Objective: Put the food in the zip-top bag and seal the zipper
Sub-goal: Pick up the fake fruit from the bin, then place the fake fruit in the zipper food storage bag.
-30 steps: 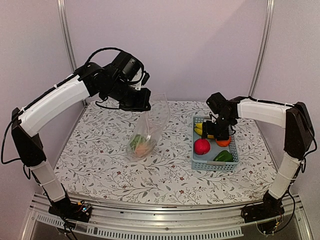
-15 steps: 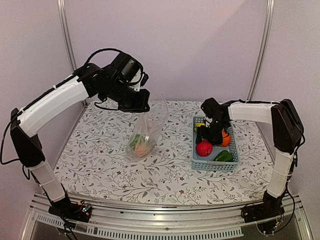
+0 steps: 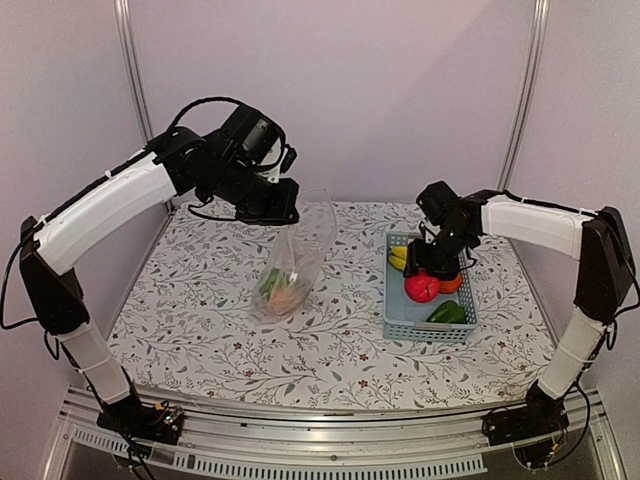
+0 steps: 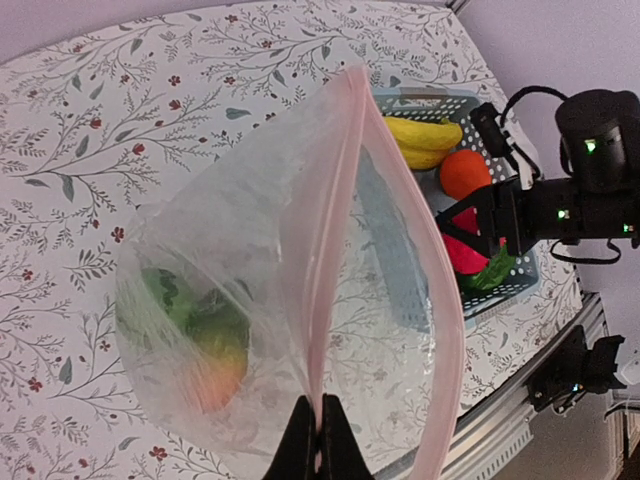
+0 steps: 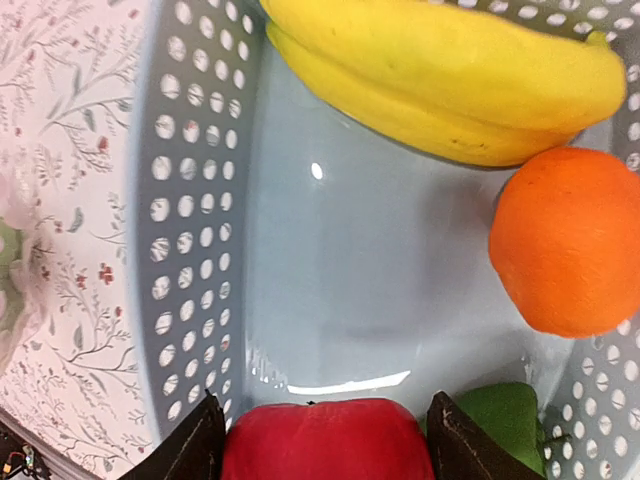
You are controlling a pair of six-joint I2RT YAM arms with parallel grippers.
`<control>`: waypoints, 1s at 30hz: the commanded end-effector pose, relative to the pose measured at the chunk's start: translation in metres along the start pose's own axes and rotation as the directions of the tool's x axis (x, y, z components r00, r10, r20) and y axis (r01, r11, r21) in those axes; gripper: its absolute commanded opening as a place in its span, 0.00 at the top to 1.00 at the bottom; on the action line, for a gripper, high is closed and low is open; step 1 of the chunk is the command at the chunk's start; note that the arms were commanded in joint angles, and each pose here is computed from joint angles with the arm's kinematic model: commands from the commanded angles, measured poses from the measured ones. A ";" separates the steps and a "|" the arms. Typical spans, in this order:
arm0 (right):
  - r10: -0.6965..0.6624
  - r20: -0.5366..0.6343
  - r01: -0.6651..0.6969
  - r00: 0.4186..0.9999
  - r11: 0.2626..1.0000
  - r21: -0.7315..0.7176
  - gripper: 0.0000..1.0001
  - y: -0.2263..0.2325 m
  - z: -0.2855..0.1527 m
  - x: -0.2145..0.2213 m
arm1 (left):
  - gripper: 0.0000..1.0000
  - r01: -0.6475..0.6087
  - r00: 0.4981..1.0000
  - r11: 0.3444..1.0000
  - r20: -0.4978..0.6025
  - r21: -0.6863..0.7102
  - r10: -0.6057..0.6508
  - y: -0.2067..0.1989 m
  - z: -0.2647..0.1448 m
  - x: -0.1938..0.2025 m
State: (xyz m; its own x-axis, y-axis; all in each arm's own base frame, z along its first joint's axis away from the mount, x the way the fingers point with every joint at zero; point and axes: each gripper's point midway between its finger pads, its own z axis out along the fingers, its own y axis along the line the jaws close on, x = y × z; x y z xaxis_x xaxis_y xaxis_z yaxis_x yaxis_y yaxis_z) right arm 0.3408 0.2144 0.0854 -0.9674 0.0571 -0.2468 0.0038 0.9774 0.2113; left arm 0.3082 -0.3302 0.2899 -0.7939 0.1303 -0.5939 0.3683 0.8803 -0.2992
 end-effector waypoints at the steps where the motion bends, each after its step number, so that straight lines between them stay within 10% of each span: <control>1: -0.004 0.167 0.009 0.986 1.000 -0.024 0.48 0.006 -0.075 -0.024 | 0.99 0.006 1.000 1.000 0.018 0.019 -0.007 -0.001 -0.002 -0.007; 12: 0.021 0.517 0.279 0.856 0.824 -0.494 0.51 0.164 -0.253 -0.055 | 0.99 0.022 1.000 0.999 0.016 0.041 -0.022 -0.006 0.000 -0.011; 21: -0.027 0.539 0.396 0.842 0.710 -0.583 0.51 0.265 -0.238 -0.046 | 0.99 0.048 0.997 0.996 0.051 0.078 -0.052 -0.013 -0.012 -0.022; 26: -0.066 0.510 0.370 0.857 0.769 -0.522 0.12 0.272 -0.202 -0.046 | 1.00 0.054 0.998 0.994 0.038 0.090 -0.057 -0.013 -0.013 -0.019; 30: -0.046 0.573 0.385 0.819 0.783 -0.488 0.10 0.257 -0.229 -0.051 | 1.00 0.066 0.997 0.994 0.039 0.090 -0.070 -0.008 -0.013 -0.018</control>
State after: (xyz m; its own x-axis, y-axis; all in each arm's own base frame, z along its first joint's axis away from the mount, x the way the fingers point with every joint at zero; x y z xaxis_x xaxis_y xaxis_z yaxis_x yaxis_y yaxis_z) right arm 0.3363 0.4360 0.3247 -0.7180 0.0612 -0.6933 -0.4756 0.6841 0.5530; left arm 0.3093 -0.3364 0.3036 -0.8048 0.0855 -0.5873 0.3610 0.8560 -0.3700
